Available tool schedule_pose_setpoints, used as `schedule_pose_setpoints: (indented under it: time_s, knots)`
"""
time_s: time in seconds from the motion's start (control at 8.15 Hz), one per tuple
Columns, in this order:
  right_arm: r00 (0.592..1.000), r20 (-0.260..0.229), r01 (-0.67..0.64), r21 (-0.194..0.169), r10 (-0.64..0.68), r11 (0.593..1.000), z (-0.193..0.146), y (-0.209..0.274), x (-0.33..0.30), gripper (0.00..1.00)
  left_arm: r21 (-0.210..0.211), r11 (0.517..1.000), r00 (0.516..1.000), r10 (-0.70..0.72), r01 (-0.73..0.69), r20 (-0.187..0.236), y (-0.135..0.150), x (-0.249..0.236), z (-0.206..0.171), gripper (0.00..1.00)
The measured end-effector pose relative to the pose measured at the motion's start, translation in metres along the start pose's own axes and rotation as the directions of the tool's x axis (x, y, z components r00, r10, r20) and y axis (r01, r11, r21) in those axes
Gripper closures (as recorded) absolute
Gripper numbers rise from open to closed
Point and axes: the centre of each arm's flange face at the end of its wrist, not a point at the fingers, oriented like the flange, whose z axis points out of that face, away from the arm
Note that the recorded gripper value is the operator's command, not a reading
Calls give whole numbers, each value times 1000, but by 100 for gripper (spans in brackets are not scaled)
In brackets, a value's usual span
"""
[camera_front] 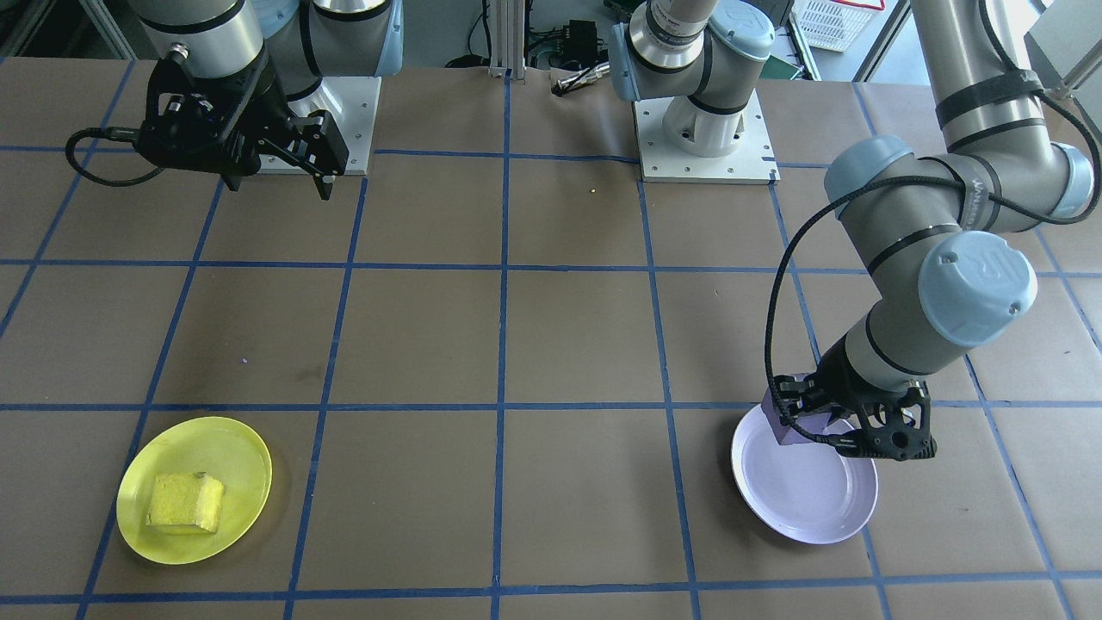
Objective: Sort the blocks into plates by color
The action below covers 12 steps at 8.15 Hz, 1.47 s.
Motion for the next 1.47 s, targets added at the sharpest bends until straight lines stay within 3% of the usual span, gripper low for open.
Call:
schedule_pose_setpoints:
  time_s: [0.37,0.61,0.86,1.47]
  knots:
    - [1000,0,0,0,0,1000,0,0,0,0,5,1000,1000,-30,30,6,-6,-21,19,0]
    - [1000,0,0,1,0,1000,0,0,0,0,1,999,999,-40,40,5,-2,-23,5,0]
    - [1000,0,0,1,0,1000,0,0,0,0,-14,997,997,-79,79,-4,19,-15,-45,0]
    - [1000,0,0,1,0,1000,0,0,0,0,46,976,977,-212,213,-25,92,40,-170,0]
